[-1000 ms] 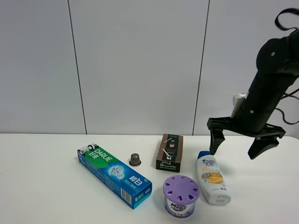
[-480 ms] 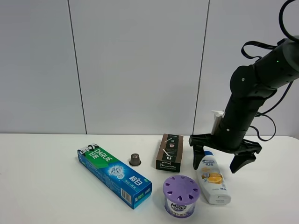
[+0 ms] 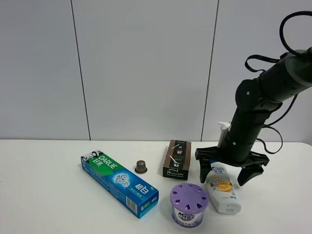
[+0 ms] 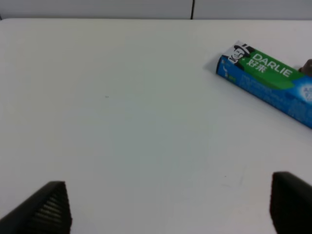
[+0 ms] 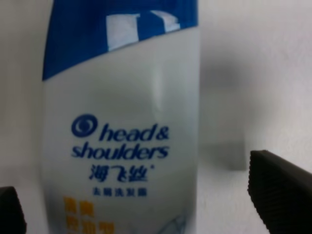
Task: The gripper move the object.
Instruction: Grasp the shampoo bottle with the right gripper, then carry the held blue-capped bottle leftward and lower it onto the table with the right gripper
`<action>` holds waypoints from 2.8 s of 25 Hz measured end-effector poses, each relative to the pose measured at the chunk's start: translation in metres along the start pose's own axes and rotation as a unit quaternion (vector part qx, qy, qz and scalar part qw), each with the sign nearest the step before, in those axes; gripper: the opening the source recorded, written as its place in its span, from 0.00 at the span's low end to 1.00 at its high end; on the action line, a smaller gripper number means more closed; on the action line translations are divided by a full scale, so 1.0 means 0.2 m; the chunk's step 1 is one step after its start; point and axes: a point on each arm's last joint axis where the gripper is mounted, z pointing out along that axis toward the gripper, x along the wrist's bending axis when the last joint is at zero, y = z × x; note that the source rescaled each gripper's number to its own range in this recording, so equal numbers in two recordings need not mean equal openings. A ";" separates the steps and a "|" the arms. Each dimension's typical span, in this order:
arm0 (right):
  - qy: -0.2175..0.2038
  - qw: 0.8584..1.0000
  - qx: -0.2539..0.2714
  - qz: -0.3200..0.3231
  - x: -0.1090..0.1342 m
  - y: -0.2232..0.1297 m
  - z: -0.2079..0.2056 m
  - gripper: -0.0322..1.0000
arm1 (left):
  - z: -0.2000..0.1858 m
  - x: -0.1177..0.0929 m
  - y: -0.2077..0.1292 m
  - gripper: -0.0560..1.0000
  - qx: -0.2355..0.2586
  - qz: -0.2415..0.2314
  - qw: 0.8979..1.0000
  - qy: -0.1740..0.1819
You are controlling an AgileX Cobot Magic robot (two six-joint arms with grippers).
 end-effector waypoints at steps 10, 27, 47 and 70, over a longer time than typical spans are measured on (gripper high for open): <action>0.003 1.000 -0.016 -0.004 0.00 0.01 0.00 0.98 | 0.00 0.00 0.00 1.00 0.000 0.000 1.000 0.000; -0.001 1.000 0.000 -0.013 0.03 -0.02 0.06 0.66 | 0.00 0.00 0.00 1.00 0.000 0.000 1.000 0.000; 0.011 0.998 -0.016 -0.068 0.06 -0.02 -0.27 0.03 | 0.00 0.00 0.00 1.00 0.000 0.000 1.000 0.000; 0.221 0.896 -0.126 -0.365 1.30 -0.24 -1.15 0.03 | 0.00 0.00 0.00 1.00 0.000 0.000 1.000 0.000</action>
